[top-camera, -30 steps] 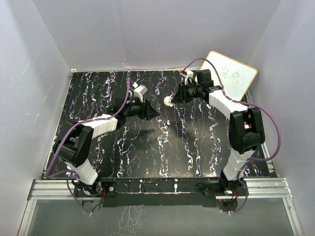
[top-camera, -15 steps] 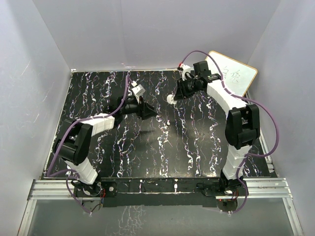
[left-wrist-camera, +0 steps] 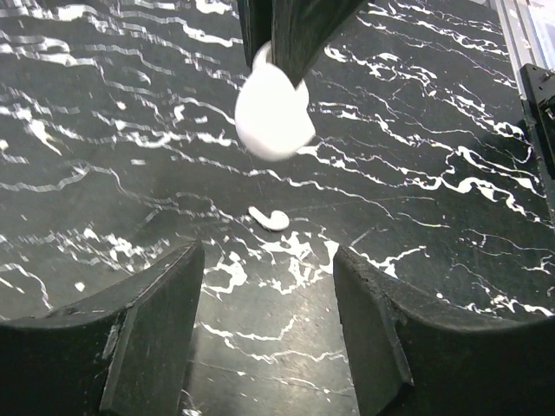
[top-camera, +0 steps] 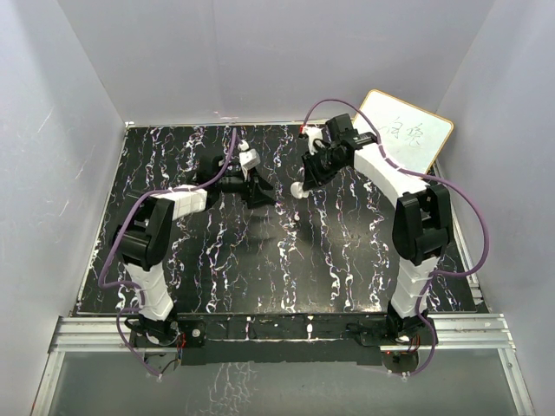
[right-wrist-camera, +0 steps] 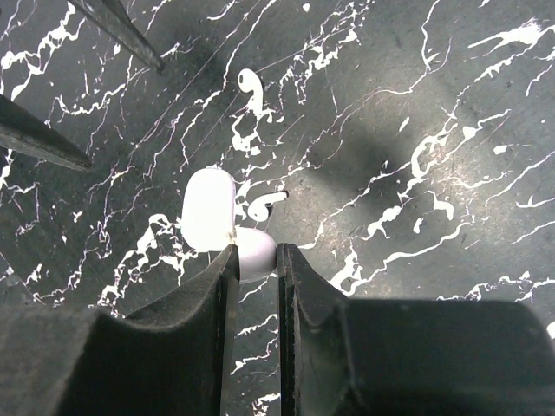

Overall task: Insert the wireless bluetooth earbuds into the charging case
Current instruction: Adjust the charging case.

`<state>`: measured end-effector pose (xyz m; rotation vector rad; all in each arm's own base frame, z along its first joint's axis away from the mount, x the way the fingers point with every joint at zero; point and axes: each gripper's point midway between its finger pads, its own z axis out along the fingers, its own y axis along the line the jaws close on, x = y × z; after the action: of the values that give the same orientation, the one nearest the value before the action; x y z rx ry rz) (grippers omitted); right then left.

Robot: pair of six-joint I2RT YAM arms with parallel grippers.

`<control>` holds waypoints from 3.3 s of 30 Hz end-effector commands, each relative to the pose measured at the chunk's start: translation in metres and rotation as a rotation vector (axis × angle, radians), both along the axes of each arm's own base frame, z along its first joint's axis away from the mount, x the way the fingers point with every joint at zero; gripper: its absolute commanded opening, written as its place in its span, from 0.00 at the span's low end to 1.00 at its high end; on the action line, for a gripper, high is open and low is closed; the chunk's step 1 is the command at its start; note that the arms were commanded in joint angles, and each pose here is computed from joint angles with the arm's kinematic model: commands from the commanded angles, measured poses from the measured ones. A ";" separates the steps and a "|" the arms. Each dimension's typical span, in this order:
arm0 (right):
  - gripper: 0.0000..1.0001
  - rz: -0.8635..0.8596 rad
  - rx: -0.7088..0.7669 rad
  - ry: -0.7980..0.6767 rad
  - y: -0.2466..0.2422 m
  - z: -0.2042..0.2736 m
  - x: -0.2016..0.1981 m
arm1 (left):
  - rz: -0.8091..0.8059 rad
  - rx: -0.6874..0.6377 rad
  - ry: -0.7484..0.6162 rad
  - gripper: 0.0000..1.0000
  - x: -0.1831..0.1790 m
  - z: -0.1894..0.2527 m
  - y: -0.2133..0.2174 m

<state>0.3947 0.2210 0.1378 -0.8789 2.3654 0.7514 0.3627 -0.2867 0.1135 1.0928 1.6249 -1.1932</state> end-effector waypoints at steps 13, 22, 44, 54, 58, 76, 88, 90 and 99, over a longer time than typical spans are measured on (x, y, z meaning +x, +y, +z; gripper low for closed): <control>0.06 0.135 -0.007 -0.106 0.027 0.031 -0.015 | -0.231 -0.047 -0.154 0.60 -0.002 0.017 -0.011; 0.06 0.180 -0.010 -0.102 0.038 0.029 -0.024 | -0.316 -0.104 -0.155 0.57 -0.014 0.022 -0.012; 0.05 0.242 -0.017 -0.078 0.053 0.019 -0.031 | -0.355 -0.111 -0.153 0.50 -0.020 0.026 -0.022; 0.05 0.253 -0.019 -0.078 0.055 0.017 -0.030 | -0.381 -0.115 -0.153 0.47 -0.027 0.029 -0.025; 0.05 0.253 -0.020 -0.081 0.056 0.018 -0.029 | -0.395 -0.114 -0.143 0.46 -0.030 0.028 -0.025; 0.04 0.259 -0.022 -0.088 0.058 0.018 -0.028 | -0.433 -0.089 -0.142 0.23 -0.035 0.026 -0.026; 0.43 0.246 -0.001 -0.104 0.058 0.023 -0.025 | -0.461 -0.087 -0.150 0.00 -0.041 0.026 -0.023; 0.49 0.230 0.029 -0.114 0.056 0.028 -0.023 | -0.462 -0.086 -0.156 0.00 -0.042 0.028 -0.023; 0.54 0.139 0.137 -0.172 0.035 0.059 -0.008 | -0.428 -0.091 -0.196 0.00 -0.037 0.035 -0.017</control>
<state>0.3704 0.2636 0.1459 -1.1107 2.2547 0.8304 0.3251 -0.3054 0.1237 1.4981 1.3194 -1.4033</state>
